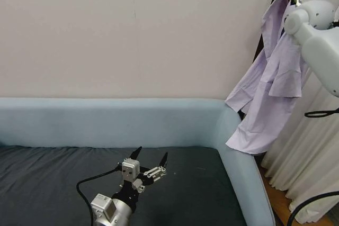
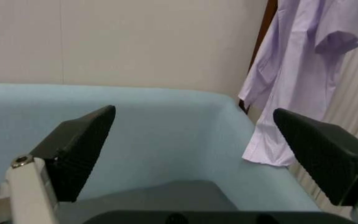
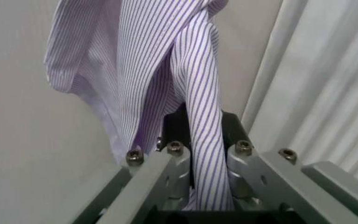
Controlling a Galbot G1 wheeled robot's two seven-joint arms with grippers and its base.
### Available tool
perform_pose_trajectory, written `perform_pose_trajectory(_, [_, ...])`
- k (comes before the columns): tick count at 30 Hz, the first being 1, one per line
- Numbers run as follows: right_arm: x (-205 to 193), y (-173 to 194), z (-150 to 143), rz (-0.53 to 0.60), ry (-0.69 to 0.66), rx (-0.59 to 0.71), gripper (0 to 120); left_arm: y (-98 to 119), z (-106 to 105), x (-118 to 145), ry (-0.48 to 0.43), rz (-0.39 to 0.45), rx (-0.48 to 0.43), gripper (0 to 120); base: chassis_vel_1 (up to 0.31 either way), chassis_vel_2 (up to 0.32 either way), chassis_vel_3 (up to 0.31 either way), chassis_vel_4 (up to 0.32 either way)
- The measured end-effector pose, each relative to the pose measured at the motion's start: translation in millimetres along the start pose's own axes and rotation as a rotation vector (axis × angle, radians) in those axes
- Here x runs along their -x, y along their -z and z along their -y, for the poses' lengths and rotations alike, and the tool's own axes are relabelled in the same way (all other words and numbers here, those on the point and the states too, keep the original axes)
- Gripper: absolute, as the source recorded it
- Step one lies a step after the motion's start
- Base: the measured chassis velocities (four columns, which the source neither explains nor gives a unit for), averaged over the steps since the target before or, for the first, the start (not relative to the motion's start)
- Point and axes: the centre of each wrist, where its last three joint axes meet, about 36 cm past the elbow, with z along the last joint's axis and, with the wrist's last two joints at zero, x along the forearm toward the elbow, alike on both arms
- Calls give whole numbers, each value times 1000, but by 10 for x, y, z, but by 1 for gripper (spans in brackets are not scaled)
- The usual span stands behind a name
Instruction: Pick up the clothes from the sofa and hang them on the clothes hanger.
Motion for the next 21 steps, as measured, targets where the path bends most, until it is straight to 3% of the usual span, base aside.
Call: perform_pose_trajectory(21, [347,223,233,-138,-30,148,4,208,16,-216,6,85,60,100,0,0,0,0])
